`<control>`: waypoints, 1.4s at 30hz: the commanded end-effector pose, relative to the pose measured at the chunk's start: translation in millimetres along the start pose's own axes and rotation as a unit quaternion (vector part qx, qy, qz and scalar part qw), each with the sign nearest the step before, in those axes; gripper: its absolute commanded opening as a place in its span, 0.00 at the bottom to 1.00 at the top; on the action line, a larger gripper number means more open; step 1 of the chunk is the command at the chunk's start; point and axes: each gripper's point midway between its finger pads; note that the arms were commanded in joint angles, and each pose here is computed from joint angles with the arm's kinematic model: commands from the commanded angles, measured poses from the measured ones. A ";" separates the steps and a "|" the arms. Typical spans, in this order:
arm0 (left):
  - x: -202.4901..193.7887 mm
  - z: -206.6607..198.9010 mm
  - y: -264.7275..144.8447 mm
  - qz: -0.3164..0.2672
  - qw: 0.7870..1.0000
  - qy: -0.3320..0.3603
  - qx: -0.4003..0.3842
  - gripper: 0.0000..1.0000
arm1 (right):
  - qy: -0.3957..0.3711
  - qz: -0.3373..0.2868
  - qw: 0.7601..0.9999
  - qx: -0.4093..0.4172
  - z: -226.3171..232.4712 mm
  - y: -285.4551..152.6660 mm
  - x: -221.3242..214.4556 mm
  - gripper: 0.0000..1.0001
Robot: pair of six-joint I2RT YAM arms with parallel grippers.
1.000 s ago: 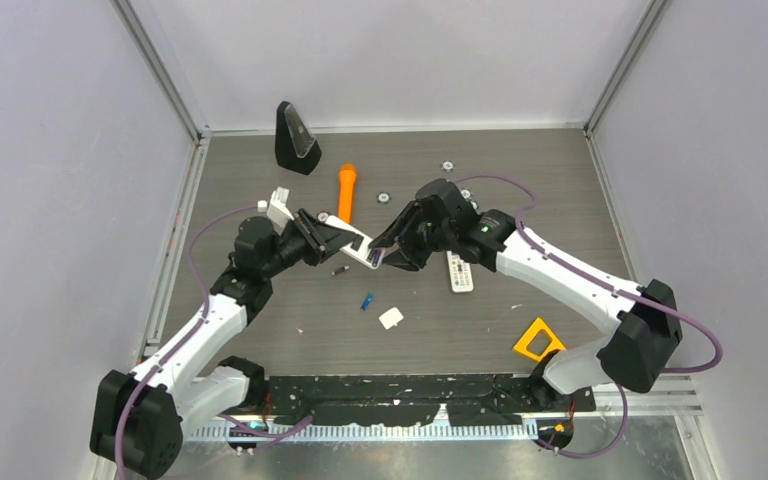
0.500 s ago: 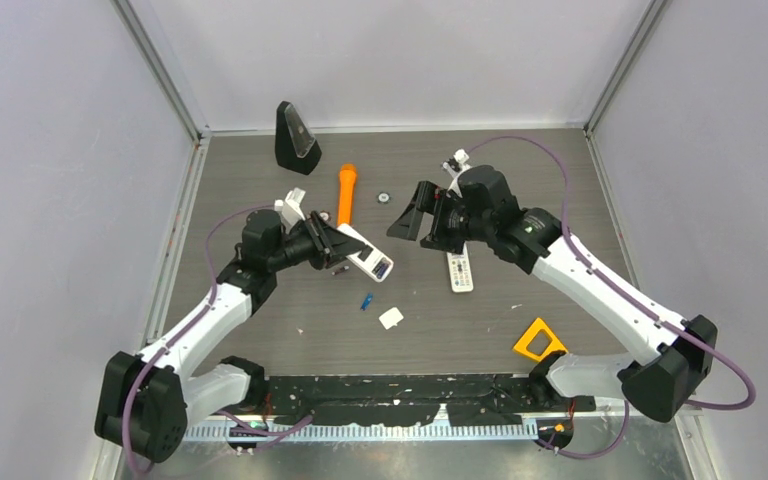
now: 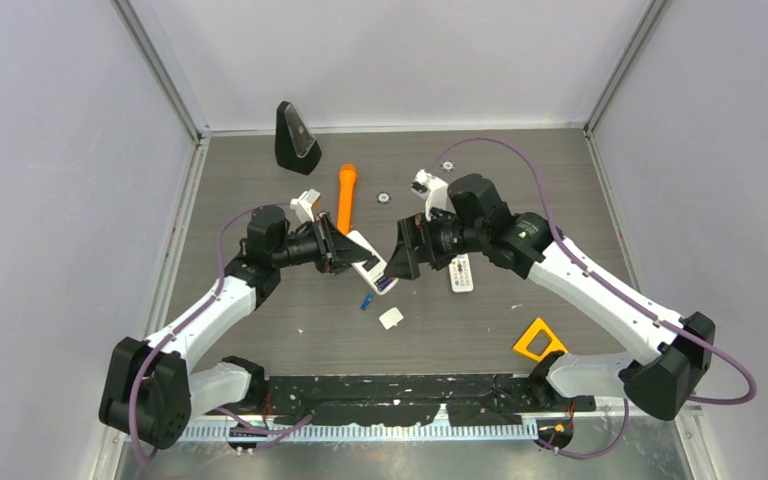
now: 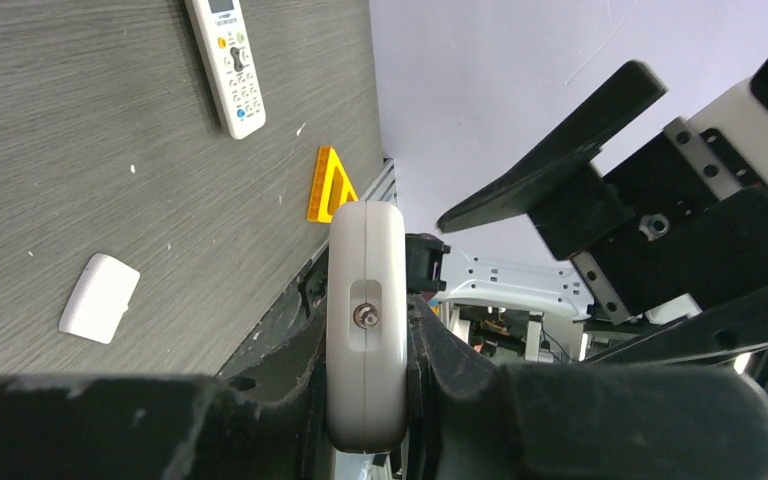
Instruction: Load the batteries into the remote control
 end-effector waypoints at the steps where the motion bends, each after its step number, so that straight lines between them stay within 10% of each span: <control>1: 10.4 -27.0 -1.7 -0.005 0.998 0.039 -0.040 0.00 | -0.044 0.036 0.998 -0.010 1.4 9.0 -11.3 0.95; 42: 9.1 -19.8 -0.6 -0.005 0.999 0.036 -0.030 0.00 | -0.056 0.031 0.997 -0.048 4.1 29.3 -7.3 0.95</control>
Point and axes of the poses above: each gripper's point midway between its finger pads, its own y axis out along the fingers, its own z axis along the line the jaws close on, x = y × z, and after that the axes turned 5 degrees about y, right-handed
